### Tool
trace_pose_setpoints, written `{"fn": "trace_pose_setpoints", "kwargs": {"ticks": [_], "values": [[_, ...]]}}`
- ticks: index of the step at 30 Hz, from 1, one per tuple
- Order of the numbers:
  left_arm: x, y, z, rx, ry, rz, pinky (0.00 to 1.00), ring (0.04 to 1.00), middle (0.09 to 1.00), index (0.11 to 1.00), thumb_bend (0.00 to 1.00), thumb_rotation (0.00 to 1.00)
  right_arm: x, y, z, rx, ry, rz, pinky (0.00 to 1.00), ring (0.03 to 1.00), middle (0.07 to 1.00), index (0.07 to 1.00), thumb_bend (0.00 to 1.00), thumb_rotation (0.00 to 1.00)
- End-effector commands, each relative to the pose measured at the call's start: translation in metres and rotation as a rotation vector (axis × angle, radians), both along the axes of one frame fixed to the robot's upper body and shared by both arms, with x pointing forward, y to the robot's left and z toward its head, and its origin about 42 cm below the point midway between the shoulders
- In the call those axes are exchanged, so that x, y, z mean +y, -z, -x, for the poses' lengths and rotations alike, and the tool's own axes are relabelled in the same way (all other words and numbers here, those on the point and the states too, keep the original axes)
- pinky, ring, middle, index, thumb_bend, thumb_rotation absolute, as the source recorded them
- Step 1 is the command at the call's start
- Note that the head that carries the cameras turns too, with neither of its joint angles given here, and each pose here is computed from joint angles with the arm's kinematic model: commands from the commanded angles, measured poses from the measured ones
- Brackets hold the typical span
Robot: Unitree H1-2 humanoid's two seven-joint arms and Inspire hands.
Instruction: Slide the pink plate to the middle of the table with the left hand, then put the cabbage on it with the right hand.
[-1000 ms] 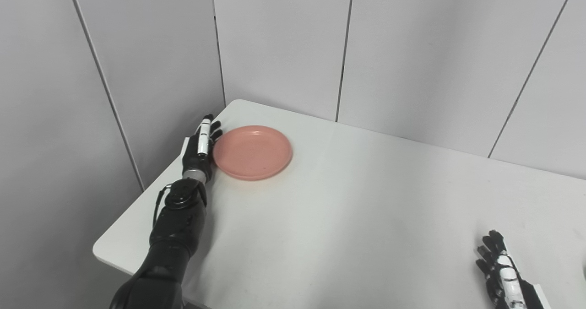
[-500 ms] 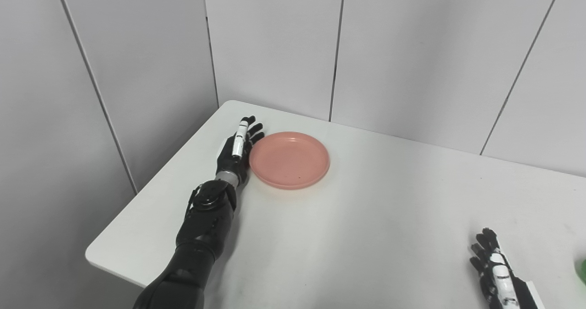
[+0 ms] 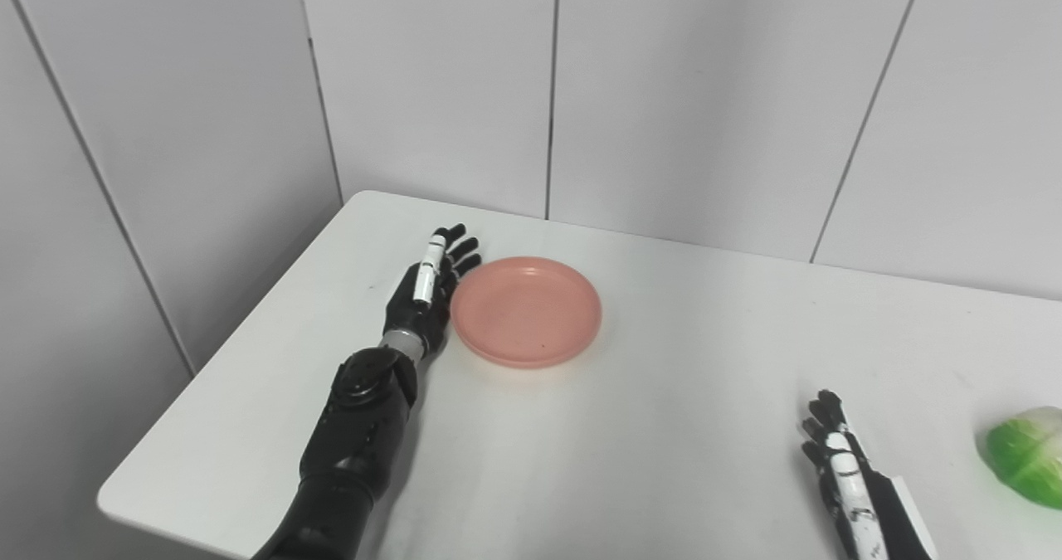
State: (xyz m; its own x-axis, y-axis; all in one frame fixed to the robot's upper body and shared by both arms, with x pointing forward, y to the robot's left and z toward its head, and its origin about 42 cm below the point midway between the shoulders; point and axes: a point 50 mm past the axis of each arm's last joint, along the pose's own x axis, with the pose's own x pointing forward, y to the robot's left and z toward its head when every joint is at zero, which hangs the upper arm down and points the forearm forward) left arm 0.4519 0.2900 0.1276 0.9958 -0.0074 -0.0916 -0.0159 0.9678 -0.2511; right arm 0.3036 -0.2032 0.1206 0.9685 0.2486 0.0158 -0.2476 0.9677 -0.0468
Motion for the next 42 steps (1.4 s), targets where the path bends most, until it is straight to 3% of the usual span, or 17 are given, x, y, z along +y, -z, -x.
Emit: {"fn": "trace_pose_setpoints", "kwargs": {"ticks": [1,10,20,30,42], "values": [[-0.009,0.024,0.012,0.117,0.045,0.02,0.91,0.929,0.918,0.909,0.34,1.0,0.006,0.001,0.003,0.017,-0.001,-0.001,1.0,1.0,1.0,1.0,0.19,1.0],[-0.049,0.021,0.034,0.128,0.196,0.04,0.95,0.95,0.95,0.937,0.32,1.0,0.017,0.005,0.003,0.03,0.005,-0.007,1.0,1.0,1.0,1.0,0.21,1.0],[-0.077,0.026,0.059,0.137,0.299,0.108,0.97,0.965,0.967,0.954,0.32,1.0,0.027,0.005,0.002,0.035,0.014,0.012,1.0,1.0,1.0,1.0,0.23,1.0],[-0.083,0.037,0.077,0.138,0.344,0.146,0.91,0.934,0.938,0.923,0.36,1.0,0.031,0.006,0.0,0.039,0.009,0.012,1.0,1.0,1.0,1.0,0.25,1.0],[-0.085,0.049,0.087,0.145,0.333,0.172,0.95,0.941,0.942,0.926,0.38,1.0,0.028,0.008,-0.002,0.034,0.024,0.002,1.0,1.0,1.0,1.0,0.27,1.0]]}}
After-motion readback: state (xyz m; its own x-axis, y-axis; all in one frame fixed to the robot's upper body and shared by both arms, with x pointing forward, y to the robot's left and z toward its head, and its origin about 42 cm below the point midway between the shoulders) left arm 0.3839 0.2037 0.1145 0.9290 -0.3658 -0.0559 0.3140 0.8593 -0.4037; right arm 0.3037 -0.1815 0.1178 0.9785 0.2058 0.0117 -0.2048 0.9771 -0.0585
